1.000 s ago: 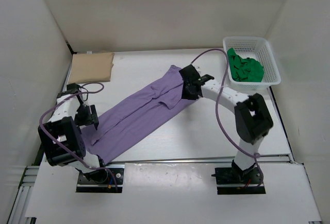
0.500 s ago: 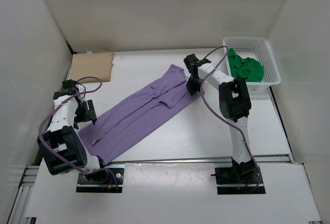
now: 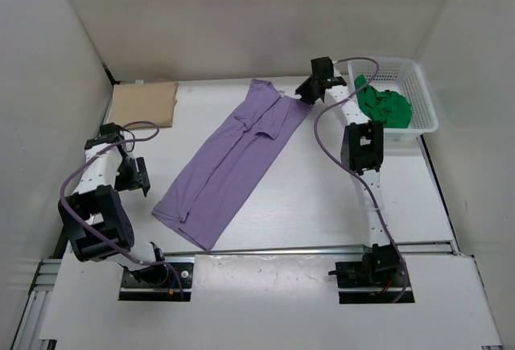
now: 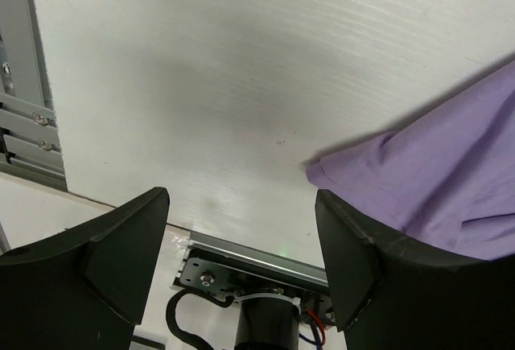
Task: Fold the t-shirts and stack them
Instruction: Rotate the tshirt 90 degrees
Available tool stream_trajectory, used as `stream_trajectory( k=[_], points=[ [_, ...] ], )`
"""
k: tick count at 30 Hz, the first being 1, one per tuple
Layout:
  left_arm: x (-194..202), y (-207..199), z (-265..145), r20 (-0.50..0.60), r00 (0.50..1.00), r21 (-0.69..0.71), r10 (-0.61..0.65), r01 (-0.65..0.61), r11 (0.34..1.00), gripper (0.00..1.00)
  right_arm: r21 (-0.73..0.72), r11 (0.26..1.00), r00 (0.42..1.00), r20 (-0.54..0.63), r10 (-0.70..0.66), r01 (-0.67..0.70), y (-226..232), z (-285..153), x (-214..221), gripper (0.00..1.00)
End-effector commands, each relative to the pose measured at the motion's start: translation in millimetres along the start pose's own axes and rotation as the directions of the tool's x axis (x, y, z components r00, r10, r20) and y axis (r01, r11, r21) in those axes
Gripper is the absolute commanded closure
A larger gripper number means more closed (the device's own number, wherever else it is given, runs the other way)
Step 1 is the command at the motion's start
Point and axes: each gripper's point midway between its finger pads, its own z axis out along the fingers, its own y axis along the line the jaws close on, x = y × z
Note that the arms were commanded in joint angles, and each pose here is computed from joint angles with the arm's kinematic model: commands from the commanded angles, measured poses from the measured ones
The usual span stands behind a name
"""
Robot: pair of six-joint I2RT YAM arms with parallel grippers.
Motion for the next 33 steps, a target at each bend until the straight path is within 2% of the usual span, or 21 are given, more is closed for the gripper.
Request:
stream_trajectory(
  k=[1, 2, 4, 5, 7, 8, 9, 11, 12, 13, 14, 17, 18, 19, 20, 22, 23, 28, 30, 33],
  points=[
    [-9.9, 0.6, -9.7, 0.027, 1.0, -0.017, 0.011, -0.011, 1.0, 0.16, -0.33, 0.942, 0.989, 0.149, -0.021, 0.069, 102.4, -36.2, -37.7, 0.61],
    [-13.3, 0.8, -11.8, 0.038, 0.999, -0.017, 0.01, -0.009, 1.0, 0.16, -0.355, 0.93, 0.988, 0.145, -0.048, 0.097, 109.2, -54.4, -37.2, 0.51],
    [-11.0, -1.2, -12.2, 0.029, 1.0, -0.004, 0.011, -0.011, 1.0, 0.16, -0.376, 0.905, 0.979, 0.122, -0.164, 0.199, 112.1, -78.0, -21.7, 0.43],
    [-11.7, -5.3, -14.4, 0.039, 0.999, 0.009, 0.019, -0.019, 1.0, 0.16, -0.4, 0.881, 0.967, 0.144, -0.212, 0.252, 129.8, -117.2, -15.9, 0.37],
    [-13.0, -4.6, -19.7, 0.063, 0.998, 0.01, 0.015, -0.016, 1.0, 0.16, -0.317, 0.896, 0.95, 0.064, -0.307, 0.311, 99.3, -127.6, 20.9, 0.34],
    [-13.6, -5.9, -22.1, 0.074, 0.997, 0.019, 0.013, -0.015, 1.0, 0.16, -0.338, 0.866, 0.929, 0.092, -0.36, 0.369, 111.5, -169.3, 30.7, 0.33],
    [-11.7, -5.2, -26.3, 0.093, 0.996, 0.019, 0.01, -0.012, 1.0, 0.16, -0.312, 0.866, 0.92, 0.088, -0.382, 0.39, 103.6, -181.8, 41.2, 0.31],
    [-11.1, -3.8, -37.1, 0.143, 0.99, 0.032, -0.006, 0.001, 0.999, 0.15, -0.264, 0.866, 0.903, 0.047, -0.428, 0.424, 74.7, -218.2, 84.0, 0.25],
    [-9.1, -2.7, -40.0, 0.157, 0.987, 0.04, -0.017, 0.011, 0.999, 0.15, -0.229, 0.876, 0.904, 0.047, -0.425, 0.424, 61.1, -227.6, 95.3, 0.18],
    [-6.7, -4.2, -42.7, 0.171, 0.985, 0.051, -0.019, 0.01, 0.999, 0.15, -0.218, 0.873, 0.894, 0.0, -0.447, 0.437, 36.0, -245.6, 129.8, 0.16],
    [-8.0, -2.5, -54.6, 0.225, 0.974, 0.052, -0.027, 0.016, 0.999, 0.15, -0.209, 0.88, 0.896, -0.028, -0.442, 0.427, 21.5, -253.7, 147.2, 0.16],
    [-2.7, -0.1, -67.5, 0.29, 0.956, 0.061, -0.045, 0.028, 0.998, 0.12, -0.254, 0.917, 0.931, -0.119, -0.344, 0.307, -0.7, -292.0, 212.3, 0.14],
    [0.4, 1.3, -77.2, 0.339, 0.939, 0.062, -0.052, 0.033, 0.998, 0.12, -0.183, 0.943, 0.933, -0.183, -0.311, 0.279, -40.5, -283.3, 241.2, 0.17],
    [3.9, 1.6, -79.4, 0.355, 0.933, 0.063, -0.054, 0.034, 0.997, 0.11, -0.201, 0.966, 0.945, -0.248, -0.212, 0.164, -38.9, -303.2, 274.5, 0.17],
    [4.3, 2.4, -85.2, 0.382, 0.923, 0.064, -0.058, 0.036, 0.997, 0.07, -0.21, 0.972, 0.948, -0.274, -0.162, 0.105, -40.0, -307.3, 292.2, 0.18],
    [8.6, 6.5, -93.0, 0.437, 0.897, 0.051, -0.066, 0.048, 0.998, 0.03, -0.197, 0.978, 0.923, -0.36, -0.135, 0.066, -55.1, -318.9, 343.8, 0.2],
    [9.1, 7.1, -96.9, 0.455, 0.888, 0.052, -0.068, 0.05, 0.997, 0.01, -0.151, 0.989, 0.919, -0.389, -0.063, 0.004, -56.5, -319.6, 358.2, 0.22],
    [18.7, 11.8, -103.4, 0.48, 0.874, 0.034, -0.072, 0.063, 0.997, 0.01, -0.079, 0.997, 0.874, -0.484, -0.038, 0.0, -50.6, -325.4, 434.0, 0.28],
    [22.3, 14.4, -105.1, 0.483, 0.873, 0.022, -0.072, 0.07, 0.997, 0.01, -0.104, 0.995, 0.857, -0.513, -0.048, -0.006, -28.4, -334.6, 458.3, 0.29],
    [29.0, 17.2, -108.1, 0.487, 0.87, 0.011, -0.073, 0.077, 0.997, 0.0, -0.008, 1.0, 0.825, -0.565, -0.006, 0.001, -31.6, -311.8, 499.7, 0.3]
  ],
)
